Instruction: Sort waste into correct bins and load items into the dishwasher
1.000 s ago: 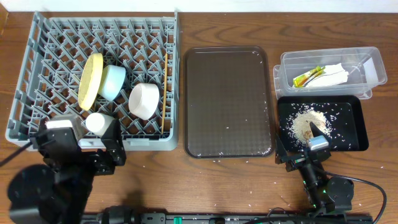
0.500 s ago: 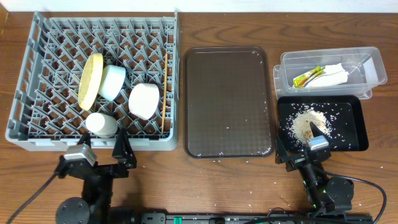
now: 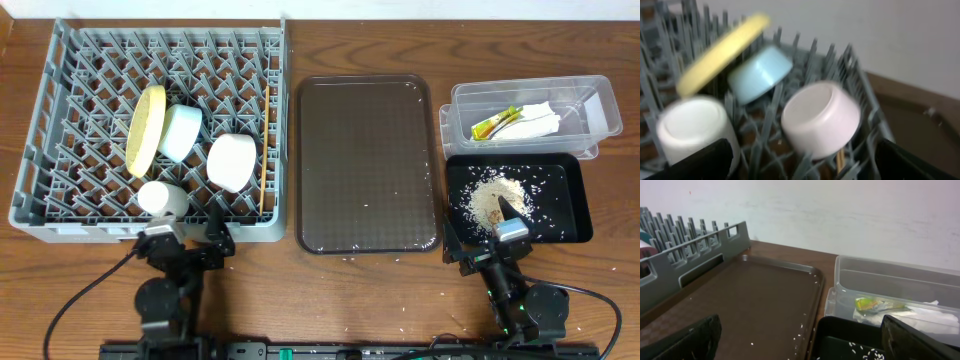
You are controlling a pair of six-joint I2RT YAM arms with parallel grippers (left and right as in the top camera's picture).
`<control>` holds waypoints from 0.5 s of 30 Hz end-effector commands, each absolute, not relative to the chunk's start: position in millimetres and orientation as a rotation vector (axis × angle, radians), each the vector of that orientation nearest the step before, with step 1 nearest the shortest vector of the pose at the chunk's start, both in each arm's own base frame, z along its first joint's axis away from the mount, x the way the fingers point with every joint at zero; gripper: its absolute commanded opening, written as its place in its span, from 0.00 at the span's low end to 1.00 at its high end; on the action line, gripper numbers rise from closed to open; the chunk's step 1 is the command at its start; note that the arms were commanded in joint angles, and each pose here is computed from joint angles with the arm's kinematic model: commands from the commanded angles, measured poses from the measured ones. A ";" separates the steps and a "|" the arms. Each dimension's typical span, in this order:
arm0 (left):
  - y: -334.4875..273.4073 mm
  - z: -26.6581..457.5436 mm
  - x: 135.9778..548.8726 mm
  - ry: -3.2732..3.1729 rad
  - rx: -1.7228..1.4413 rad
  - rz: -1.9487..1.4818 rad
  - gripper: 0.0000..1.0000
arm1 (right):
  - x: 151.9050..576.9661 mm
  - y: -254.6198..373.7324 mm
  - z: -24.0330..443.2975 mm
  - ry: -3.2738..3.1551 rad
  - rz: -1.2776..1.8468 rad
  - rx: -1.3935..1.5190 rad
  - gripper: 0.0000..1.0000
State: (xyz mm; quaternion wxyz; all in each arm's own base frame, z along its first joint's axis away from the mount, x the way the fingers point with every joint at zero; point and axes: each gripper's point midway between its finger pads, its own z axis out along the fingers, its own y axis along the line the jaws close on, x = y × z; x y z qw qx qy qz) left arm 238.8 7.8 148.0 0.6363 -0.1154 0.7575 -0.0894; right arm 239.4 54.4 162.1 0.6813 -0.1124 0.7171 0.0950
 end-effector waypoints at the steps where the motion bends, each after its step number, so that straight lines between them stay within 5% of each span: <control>1: 3.9 139.1 242.3 1.719 -0.250 -0.217 0.91 | 239.9 51.4 160.9 1.616 0.214 -0.230 0.99; 15: -3.1 140.0 244.2 1.703 -0.215 -0.234 0.92 | 239.9 51.4 160.9 1.616 0.214 -0.230 0.99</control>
